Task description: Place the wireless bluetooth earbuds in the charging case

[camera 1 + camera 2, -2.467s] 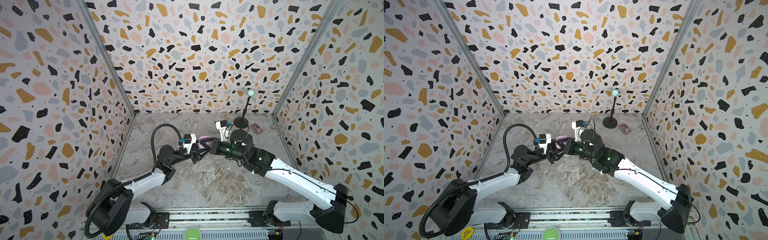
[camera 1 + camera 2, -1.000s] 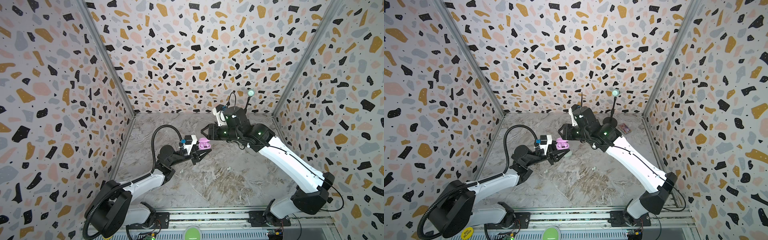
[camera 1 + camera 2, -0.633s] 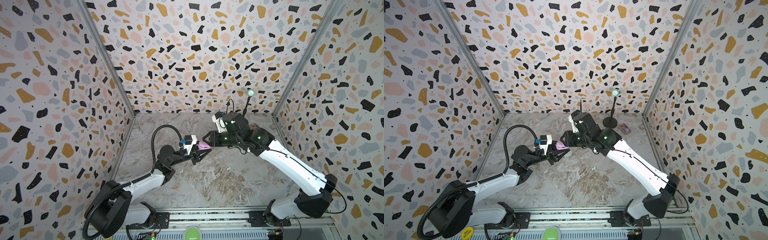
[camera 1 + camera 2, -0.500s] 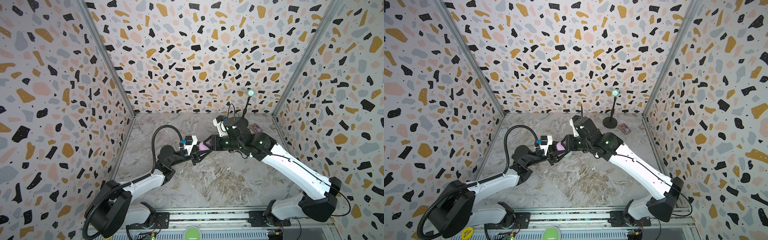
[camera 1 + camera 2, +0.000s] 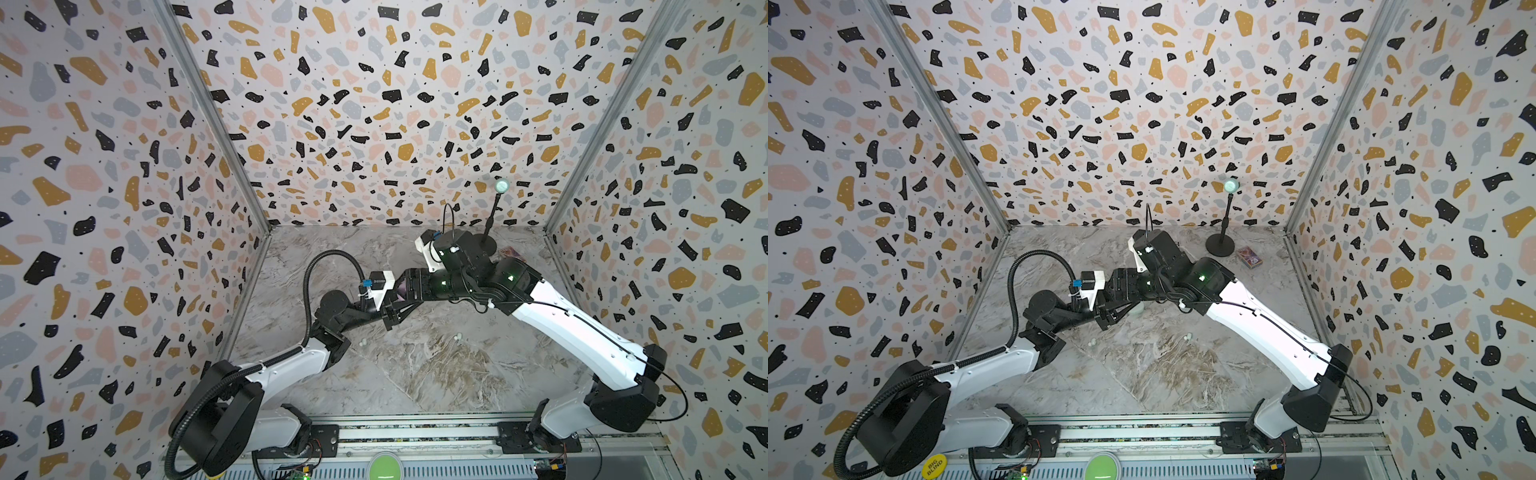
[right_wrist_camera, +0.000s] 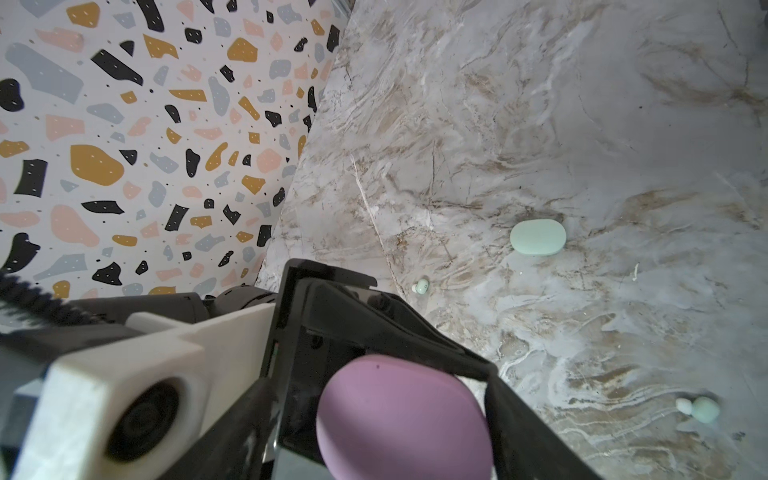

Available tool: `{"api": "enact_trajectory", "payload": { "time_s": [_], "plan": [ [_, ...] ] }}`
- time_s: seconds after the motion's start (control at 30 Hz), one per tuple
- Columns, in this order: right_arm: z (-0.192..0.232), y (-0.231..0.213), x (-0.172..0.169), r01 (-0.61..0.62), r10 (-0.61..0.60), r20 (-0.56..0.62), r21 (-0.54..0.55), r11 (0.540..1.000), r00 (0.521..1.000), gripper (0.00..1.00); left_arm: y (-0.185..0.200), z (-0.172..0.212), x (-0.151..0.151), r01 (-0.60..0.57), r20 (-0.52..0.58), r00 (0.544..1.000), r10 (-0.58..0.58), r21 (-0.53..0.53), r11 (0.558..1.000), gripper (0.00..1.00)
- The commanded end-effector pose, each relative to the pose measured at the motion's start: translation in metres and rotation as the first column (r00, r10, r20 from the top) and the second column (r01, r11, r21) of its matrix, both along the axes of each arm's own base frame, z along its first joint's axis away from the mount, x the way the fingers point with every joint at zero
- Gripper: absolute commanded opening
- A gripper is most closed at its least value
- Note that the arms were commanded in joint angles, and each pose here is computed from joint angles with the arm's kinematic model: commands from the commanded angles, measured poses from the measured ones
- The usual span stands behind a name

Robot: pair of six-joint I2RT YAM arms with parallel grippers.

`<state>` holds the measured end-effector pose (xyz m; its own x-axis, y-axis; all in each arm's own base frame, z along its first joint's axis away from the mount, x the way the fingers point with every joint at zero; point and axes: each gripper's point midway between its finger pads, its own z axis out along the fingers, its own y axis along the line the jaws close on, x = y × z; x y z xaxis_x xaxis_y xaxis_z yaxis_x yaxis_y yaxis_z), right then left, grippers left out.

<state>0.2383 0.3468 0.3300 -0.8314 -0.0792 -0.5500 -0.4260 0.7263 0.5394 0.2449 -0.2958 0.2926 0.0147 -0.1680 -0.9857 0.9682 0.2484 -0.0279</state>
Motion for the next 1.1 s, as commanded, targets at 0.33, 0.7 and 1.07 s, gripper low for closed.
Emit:
{"api": "enact_trajectory", "payload": {
  "time_s": [0.33,0.7,1.07],
  "plan": [
    [-0.011,-0.006,-0.008,-0.058,0.052,-0.052,-0.113,0.992,0.997,0.75,0.000,0.019,-0.005,0.002,0.083,0.997,0.000,-0.017,1.000,0.00],
    [-0.008,-0.004,-0.004,-0.051,0.047,-0.041,-0.099,0.994,0.998,0.58,0.000,0.018,-0.004,-0.002,0.076,0.997,0.003,-0.017,1.000,0.00],
    [-0.019,-0.061,0.026,0.102,-0.103,0.003,-0.079,0.992,0.995,0.55,-0.002,-0.003,0.010,-0.055,0.031,0.998,0.054,0.041,0.998,1.00]
  ]
}}
